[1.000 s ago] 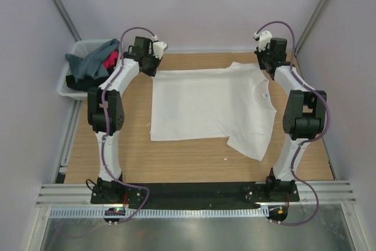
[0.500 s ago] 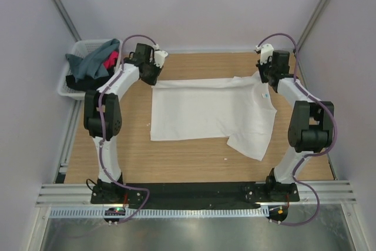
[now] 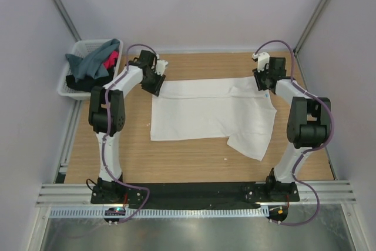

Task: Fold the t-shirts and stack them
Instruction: Fold the tshirt

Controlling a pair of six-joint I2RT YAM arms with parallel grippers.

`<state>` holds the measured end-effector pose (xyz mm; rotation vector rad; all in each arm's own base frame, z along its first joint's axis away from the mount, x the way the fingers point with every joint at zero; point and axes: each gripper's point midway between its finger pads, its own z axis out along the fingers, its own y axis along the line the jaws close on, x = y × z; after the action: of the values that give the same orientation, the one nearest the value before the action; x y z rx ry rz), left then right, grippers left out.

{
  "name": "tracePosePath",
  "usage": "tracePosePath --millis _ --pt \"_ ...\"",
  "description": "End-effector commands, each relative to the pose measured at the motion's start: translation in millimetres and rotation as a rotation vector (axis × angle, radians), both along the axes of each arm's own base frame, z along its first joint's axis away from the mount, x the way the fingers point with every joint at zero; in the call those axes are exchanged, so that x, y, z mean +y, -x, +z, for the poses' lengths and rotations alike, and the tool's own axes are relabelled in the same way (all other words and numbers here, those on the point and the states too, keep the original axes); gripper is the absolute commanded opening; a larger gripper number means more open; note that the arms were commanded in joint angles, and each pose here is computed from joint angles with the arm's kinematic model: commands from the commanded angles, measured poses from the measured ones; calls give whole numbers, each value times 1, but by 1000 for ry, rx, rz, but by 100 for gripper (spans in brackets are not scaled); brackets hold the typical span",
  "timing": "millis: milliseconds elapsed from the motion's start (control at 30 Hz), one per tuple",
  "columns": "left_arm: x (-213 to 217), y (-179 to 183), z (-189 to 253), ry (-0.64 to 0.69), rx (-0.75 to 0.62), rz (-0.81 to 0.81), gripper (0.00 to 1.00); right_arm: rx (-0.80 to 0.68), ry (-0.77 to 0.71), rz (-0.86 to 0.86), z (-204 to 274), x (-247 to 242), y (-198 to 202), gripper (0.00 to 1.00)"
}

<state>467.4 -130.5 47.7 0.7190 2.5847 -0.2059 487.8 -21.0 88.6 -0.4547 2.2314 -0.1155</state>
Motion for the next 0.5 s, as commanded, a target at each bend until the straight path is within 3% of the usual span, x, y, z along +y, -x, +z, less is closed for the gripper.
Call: tracePosePath --millis 0,33,133,233,300,467 --pt "-1 5 10 20 16 36 41 -20 -37 5 19 6 -8 39" --pt "-1 5 21 28 -4 42 63 -35 -44 1 31 6 -7 41" --pt "-4 5 47 43 -54 44 71 -72 -62 11 55 10 -7 46" --pt "-8 4 75 59 -116 37 76 -82 -106 45 74 19 -10 48" --pt "-18 4 82 82 -125 15 77 -10 -140 79 59 32 -10 47" --pt "-35 0 66 95 -45 -22 79 62 -183 110 33 55 -30 47"
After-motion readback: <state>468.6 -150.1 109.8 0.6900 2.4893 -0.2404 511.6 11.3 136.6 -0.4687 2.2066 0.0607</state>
